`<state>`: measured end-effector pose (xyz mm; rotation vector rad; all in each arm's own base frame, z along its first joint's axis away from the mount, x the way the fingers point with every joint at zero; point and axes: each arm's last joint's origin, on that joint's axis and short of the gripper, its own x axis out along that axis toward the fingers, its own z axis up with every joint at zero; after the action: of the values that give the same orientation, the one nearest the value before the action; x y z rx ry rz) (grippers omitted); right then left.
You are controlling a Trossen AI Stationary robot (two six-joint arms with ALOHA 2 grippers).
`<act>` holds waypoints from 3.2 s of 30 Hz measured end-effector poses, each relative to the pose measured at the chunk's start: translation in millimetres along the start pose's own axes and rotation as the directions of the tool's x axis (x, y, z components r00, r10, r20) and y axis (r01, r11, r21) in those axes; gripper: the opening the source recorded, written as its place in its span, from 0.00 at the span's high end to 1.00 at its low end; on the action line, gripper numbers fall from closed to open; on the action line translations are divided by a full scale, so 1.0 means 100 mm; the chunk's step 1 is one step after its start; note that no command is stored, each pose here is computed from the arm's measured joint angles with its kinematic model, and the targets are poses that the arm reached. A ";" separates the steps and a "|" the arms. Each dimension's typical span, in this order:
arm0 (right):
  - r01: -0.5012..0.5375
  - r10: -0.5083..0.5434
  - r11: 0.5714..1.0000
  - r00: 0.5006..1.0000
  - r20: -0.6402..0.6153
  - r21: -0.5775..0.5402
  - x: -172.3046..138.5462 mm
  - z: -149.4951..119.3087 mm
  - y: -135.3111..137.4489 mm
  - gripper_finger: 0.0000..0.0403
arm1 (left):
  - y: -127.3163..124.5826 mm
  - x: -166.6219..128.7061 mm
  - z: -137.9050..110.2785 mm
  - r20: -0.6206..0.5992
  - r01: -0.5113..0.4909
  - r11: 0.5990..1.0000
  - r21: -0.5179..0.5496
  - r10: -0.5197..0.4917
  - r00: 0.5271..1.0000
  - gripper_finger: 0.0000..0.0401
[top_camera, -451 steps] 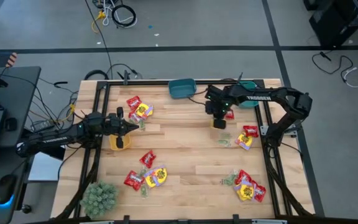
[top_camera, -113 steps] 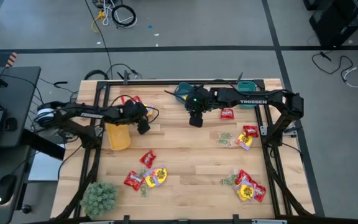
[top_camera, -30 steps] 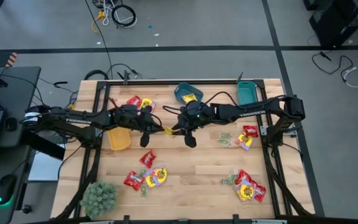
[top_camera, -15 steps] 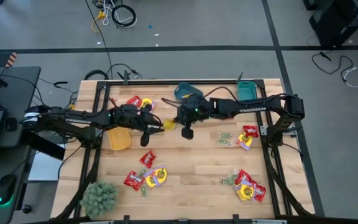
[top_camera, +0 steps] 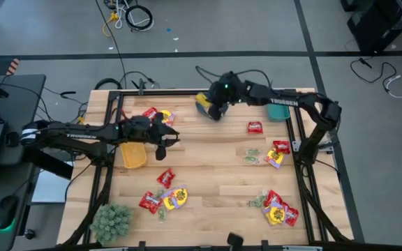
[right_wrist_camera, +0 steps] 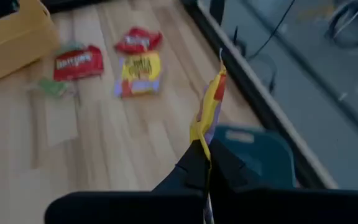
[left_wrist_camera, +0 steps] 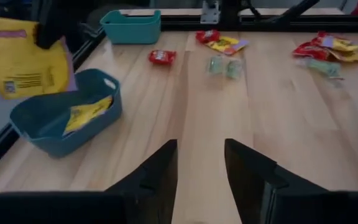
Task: Sort candy
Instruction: Put the yellow candy into the blue bin
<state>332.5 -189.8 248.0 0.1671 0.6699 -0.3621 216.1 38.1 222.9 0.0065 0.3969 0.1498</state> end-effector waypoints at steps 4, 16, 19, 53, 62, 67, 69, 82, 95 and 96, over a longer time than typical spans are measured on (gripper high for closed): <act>-0.028 0.031 0.996 0.998 -0.048 0.080 0.24 -0.16 -0.28 1.00 | 0.11 0.00 -0.03 -0.019 0.026 0.999 -0.027 -0.027 0.999 0.73; -0.061 0.076 0.973 0.995 -0.061 0.224 0.64 -0.45 -0.65 1.00 | 0.44 -0.05 -0.13 -0.088 -0.031 0.992 -0.122 0.020 0.996 0.99; -0.078 0.105 0.963 0.990 -0.096 0.257 0.68 -0.50 -0.65 1.00 | 0.46 -0.06 -0.15 -0.099 -0.044 0.989 -0.141 0.031 0.995 0.98; -0.010 0.011 1.000 0.992 -0.126 0.007 0.05 0.39 -0.09 0.44 | 0.54 -0.04 -0.37 -0.341 -0.367 0.913 -0.177 0.293 0.893 0.54; -0.041 0.036 0.998 0.994 -0.105 -0.048 0.02 0.43 0.08 0.44 | 0.62 0.25 -0.54 -0.385 -0.449 0.865 -0.223 0.345 0.856 0.45; -0.044 0.037 0.997 0.994 -0.106 -0.058 0.03 0.43 0.10 0.43 | 0.77 0.34 -0.58 -0.425 -0.563 0.803 -0.198 0.447 0.787 0.39; -0.044 0.036 0.997 0.994 -0.106 -0.067 0.03 0.43 0.10 0.43 | 0.84 0.39 -0.61 -0.446 -0.582 0.788 -0.199 0.456 0.770 0.37; -0.040 0.030 0.996 0.993 -0.114 -0.085 0.03 0.42 0.14 0.44 | 1.13 0.75 -0.85 -0.578 -0.622 0.766 -0.164 0.436 0.689 0.38; -0.088 0.065 0.986 0.985 -0.162 -0.144 -0.01 0.39 0.34 0.47 | 0.97 0.72 -0.76 -0.575 -0.516 0.852 -0.092 0.378 0.726 0.89; -0.095 0.069 0.983 0.984 -0.163 -0.155 -0.02 0.40 0.37 0.47 | 0.96 0.71 -0.74 -0.571 -0.507 0.857 -0.094 0.371 0.733 0.93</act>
<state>367.7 -165.3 281.4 0.0681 0.8426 -0.2150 238.4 141.5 130.4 -0.1920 0.9403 0.6922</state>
